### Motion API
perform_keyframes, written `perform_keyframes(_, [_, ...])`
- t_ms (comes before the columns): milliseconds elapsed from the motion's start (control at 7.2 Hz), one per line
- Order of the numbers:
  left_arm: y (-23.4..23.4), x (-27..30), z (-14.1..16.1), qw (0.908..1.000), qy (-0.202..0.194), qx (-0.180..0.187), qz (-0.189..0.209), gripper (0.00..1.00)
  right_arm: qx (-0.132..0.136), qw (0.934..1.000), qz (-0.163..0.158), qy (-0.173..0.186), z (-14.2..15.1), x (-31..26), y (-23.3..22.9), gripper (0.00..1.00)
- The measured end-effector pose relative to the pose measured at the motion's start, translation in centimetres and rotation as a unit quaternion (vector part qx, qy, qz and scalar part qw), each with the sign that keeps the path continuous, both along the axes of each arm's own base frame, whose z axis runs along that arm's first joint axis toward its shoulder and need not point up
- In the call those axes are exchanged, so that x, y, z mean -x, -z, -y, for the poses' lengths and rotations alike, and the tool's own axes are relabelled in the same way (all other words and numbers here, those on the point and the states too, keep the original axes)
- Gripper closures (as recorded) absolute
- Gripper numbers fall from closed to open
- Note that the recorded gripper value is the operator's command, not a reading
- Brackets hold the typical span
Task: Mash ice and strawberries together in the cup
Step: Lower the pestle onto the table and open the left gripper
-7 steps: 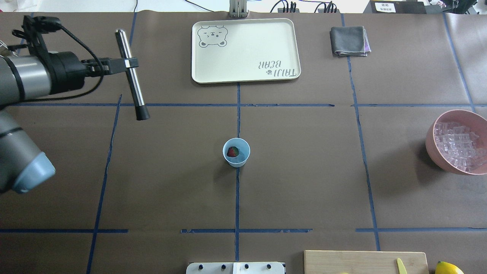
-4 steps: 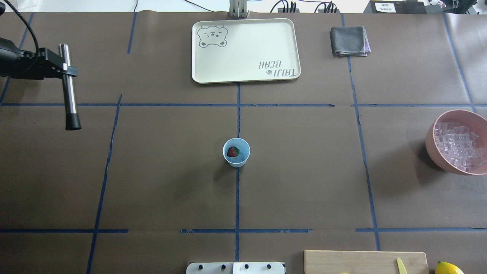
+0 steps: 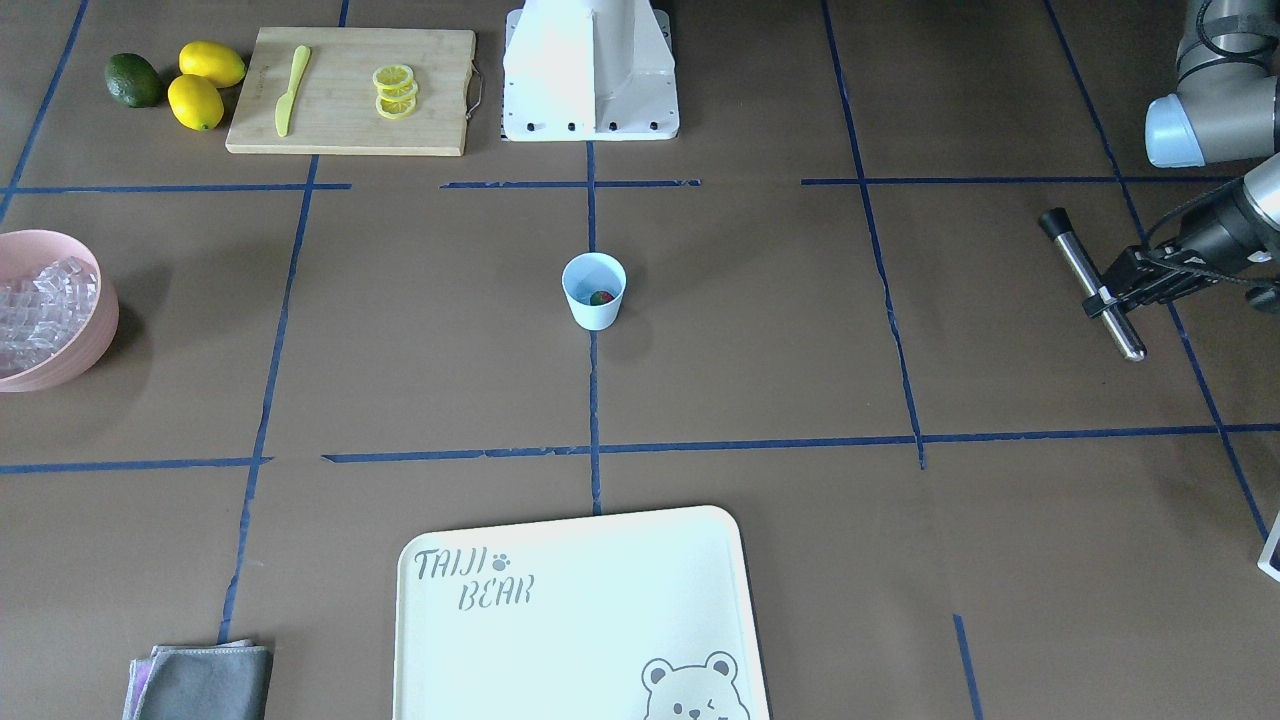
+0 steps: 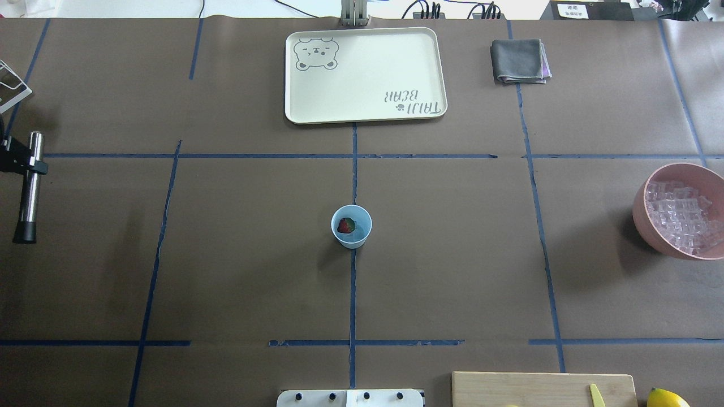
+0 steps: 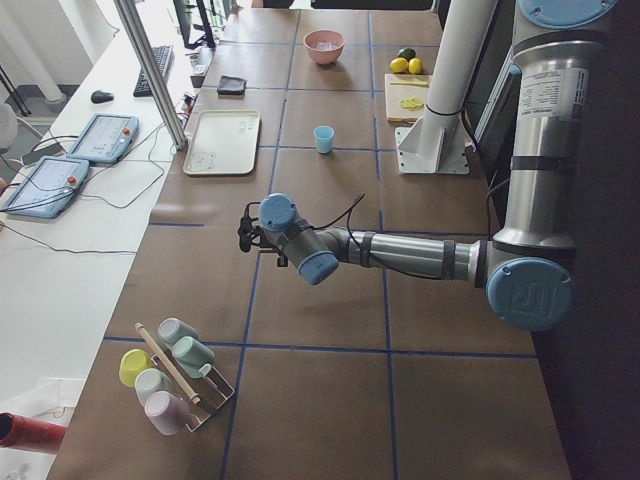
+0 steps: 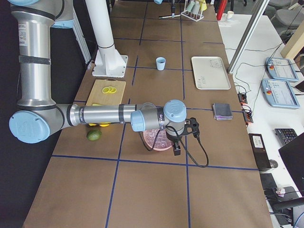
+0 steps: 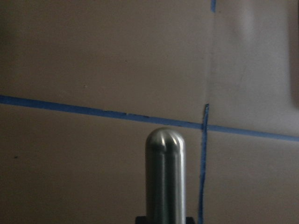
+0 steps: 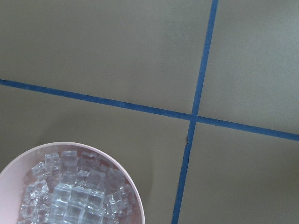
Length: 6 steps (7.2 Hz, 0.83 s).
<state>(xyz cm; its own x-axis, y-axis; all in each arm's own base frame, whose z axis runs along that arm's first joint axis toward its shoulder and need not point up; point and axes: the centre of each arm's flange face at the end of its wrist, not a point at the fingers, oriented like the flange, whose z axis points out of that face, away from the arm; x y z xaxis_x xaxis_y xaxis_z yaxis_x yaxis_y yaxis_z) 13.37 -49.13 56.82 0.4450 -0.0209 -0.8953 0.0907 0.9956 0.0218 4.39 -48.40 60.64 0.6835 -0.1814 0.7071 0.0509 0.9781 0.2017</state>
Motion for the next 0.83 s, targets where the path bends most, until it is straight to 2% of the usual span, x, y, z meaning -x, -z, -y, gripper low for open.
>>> perform_keyframes(278, [-5.6,-0.5,-1.6,0.9964,-0.024,-0.029,0.077,1.00,0.000,1.0000,-0.001,0.000,0.0,0.0,0.0,0.01])
perform_keyframes(417, [-7.5,-0.4,-2.2,0.9929,-0.031,-0.031,0.111,1.00,0.001,1.0000,-0.001,0.000,0.0,0.0,-0.1,0.01])
perform_keyframes(833, [-10.4,0.0,-2.8,0.9879,-0.033,-0.021,0.150,1.00,0.002,1.0000,-0.001,0.000,0.0,0.0,-0.2,0.00])
